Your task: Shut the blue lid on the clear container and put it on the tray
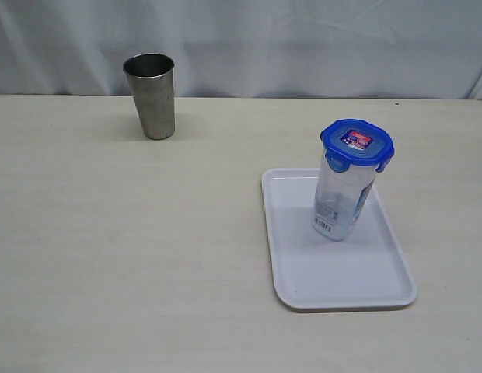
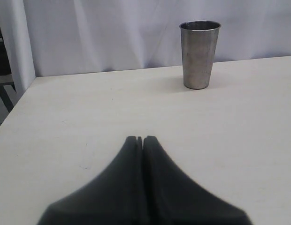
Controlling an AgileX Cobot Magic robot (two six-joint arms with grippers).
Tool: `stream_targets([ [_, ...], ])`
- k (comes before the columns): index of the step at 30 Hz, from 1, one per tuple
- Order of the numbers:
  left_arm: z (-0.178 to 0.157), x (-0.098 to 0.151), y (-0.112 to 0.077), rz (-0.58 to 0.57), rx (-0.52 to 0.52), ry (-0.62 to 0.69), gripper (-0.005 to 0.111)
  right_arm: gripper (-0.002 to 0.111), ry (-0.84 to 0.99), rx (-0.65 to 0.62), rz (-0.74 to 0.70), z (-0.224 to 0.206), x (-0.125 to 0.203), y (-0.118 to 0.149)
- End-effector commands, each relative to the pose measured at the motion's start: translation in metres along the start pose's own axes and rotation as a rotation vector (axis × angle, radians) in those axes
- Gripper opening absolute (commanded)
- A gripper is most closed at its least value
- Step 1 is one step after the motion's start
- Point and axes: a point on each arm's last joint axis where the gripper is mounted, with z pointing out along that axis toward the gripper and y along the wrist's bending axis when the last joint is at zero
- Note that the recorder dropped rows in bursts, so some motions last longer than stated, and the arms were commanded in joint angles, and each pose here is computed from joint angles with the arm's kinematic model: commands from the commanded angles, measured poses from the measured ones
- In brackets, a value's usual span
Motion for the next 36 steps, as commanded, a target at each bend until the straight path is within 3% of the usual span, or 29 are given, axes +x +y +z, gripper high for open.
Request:
stream_targets([
  [1, 0.0001, 0.0008, 0.0, 0.0, -0.001, 0.0, 0.0, 0.005, 0.001, 0.004, 0.005, -0.0006, 0.0013, -0.0001],
  [29, 0.0001, 0.0012, 0.0, 0.0, -0.002, 0.004, 0.0, 0.005, 0.001, 0.005, 0.009, -0.0006, 0.0013, -0.0002],
  [36, 0.0001, 0.0012, 0.0, 0.0, -0.002, 0.004, 0.0, 0.005, -0.005, 0.048, -0.136, -0.0016, 0.0093, -0.0013],
])
